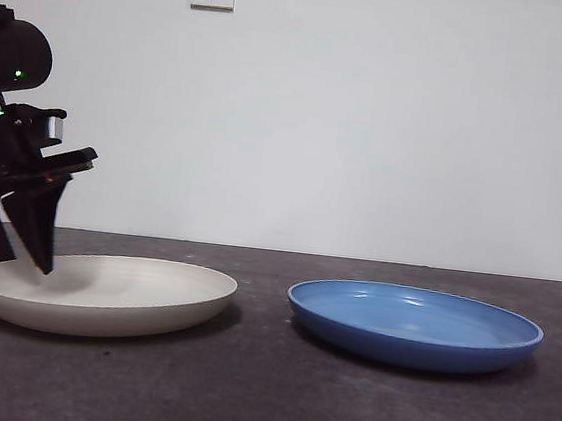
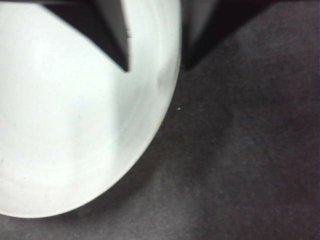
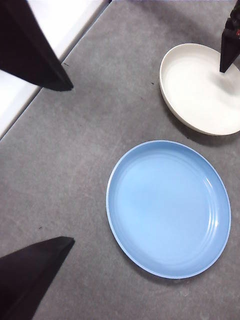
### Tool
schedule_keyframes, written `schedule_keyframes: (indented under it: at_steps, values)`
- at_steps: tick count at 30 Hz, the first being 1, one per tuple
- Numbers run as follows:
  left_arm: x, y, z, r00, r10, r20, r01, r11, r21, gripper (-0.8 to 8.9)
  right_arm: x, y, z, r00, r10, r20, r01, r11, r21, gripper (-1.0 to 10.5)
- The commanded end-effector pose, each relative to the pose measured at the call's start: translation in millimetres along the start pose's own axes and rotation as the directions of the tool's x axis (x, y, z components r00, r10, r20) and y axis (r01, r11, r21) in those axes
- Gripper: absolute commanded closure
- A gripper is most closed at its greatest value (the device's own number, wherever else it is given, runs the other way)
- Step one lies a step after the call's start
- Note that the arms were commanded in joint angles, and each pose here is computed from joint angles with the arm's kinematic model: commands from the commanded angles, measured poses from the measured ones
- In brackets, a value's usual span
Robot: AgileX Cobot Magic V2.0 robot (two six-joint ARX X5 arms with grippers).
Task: Pick up the white plate, put it on the blue plate, put it on desk
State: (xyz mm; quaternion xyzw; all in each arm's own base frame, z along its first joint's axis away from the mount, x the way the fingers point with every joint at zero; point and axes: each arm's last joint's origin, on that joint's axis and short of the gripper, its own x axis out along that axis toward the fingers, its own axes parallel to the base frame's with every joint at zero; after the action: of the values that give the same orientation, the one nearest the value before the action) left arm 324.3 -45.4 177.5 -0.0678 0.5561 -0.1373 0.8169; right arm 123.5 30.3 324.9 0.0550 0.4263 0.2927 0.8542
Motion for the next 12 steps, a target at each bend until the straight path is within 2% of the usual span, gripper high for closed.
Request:
schedule_keyframes:
  at_steps: [1, 8, 12]
  values:
    - [1.6, -0.7, 5.2, 1.0, -0.004, 0.008, 0.004, 1.0, 0.01, 8.06, -3.2, 2.2, 4.4, 1.0, 0.004, 0.02, -0.004, 1.0, -0.008, 4.8]
    - [0.8, -0.5, 6.3, 1.0, -0.004, 0.018, 0.004, 1.0, -0.001, 8.05, -3.1, 2.1, 5.1, 1.0, 0.003, 0.026, -0.003, 1.0, -0.011, 4.8]
    - [-7.6, -3.0, 9.0, 0.998, -0.007, 0.059, 0.008, 1.0, -0.017, 8.05, -3.2, 2.1, 5.1, 1.0, 0.003, 0.027, -0.003, 1.0, -0.011, 4.8]
